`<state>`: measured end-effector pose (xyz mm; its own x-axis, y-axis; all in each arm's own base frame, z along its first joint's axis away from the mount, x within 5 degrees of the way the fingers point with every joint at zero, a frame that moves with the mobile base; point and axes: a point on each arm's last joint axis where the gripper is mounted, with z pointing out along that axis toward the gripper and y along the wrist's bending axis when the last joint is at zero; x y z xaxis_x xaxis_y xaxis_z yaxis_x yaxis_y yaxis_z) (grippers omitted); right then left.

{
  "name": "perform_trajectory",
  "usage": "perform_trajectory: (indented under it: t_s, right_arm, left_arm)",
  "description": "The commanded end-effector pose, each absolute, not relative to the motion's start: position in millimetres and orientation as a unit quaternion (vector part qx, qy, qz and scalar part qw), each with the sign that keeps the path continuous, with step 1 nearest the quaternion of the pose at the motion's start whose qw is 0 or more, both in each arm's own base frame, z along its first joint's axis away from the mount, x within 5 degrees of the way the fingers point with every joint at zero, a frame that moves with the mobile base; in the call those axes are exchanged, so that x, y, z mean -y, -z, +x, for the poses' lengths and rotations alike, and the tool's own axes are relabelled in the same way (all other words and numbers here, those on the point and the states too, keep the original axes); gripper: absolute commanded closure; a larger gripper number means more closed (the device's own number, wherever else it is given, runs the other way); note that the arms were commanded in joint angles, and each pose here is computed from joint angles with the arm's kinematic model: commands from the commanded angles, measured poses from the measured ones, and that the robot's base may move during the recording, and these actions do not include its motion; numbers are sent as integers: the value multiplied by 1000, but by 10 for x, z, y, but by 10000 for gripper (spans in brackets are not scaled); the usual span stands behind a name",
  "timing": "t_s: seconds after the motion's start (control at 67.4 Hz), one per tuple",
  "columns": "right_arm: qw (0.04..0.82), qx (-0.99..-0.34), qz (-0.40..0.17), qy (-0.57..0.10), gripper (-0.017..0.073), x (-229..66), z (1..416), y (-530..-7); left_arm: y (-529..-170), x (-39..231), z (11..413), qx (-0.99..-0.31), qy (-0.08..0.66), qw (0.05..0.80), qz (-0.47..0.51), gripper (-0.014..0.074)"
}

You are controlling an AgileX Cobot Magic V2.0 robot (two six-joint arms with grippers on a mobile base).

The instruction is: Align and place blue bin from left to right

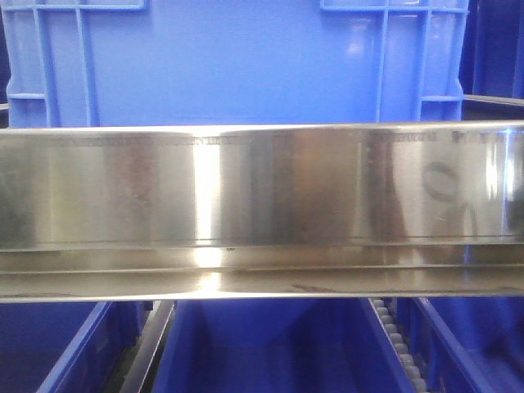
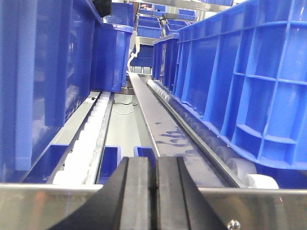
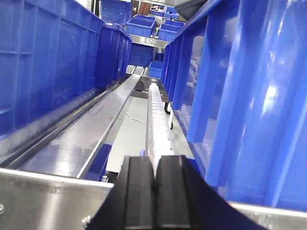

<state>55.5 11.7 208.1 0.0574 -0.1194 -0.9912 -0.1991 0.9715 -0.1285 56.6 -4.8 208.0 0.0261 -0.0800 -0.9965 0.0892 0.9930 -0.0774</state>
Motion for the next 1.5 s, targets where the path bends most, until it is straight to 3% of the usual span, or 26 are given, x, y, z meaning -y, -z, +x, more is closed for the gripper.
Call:
perform_trajectory:
  t_s: [0.0, 0.771, 1.083, 1.216, 1.483]
  right_arm:
    - [725, -679, -113, -26, 638, -114, 552, -2099]
    - [725, -679, -113, -26, 638, -114, 552, -2099]
    - [771, -629, -102, -27, 638, -106, 538, -2225]
    - [752, -651, -83, -59, 638, -104, 502, -2376]
    - [733, -672, -89, -64, 638, -56, 203, -3157]
  left_arm:
    - [-2101, 51, 561, -688, 63, 723, 3, 704]
    - [-2101, 51, 561, -688, 63, 723, 3, 704]
    - [-2177, 53, 553, -662, 64, 747, 6, 704]
    - [-2475, 41, 482, -659, 63, 750, 3, 704]
    - [-3192, 2, 255, -699, 55, 713, -5, 704]
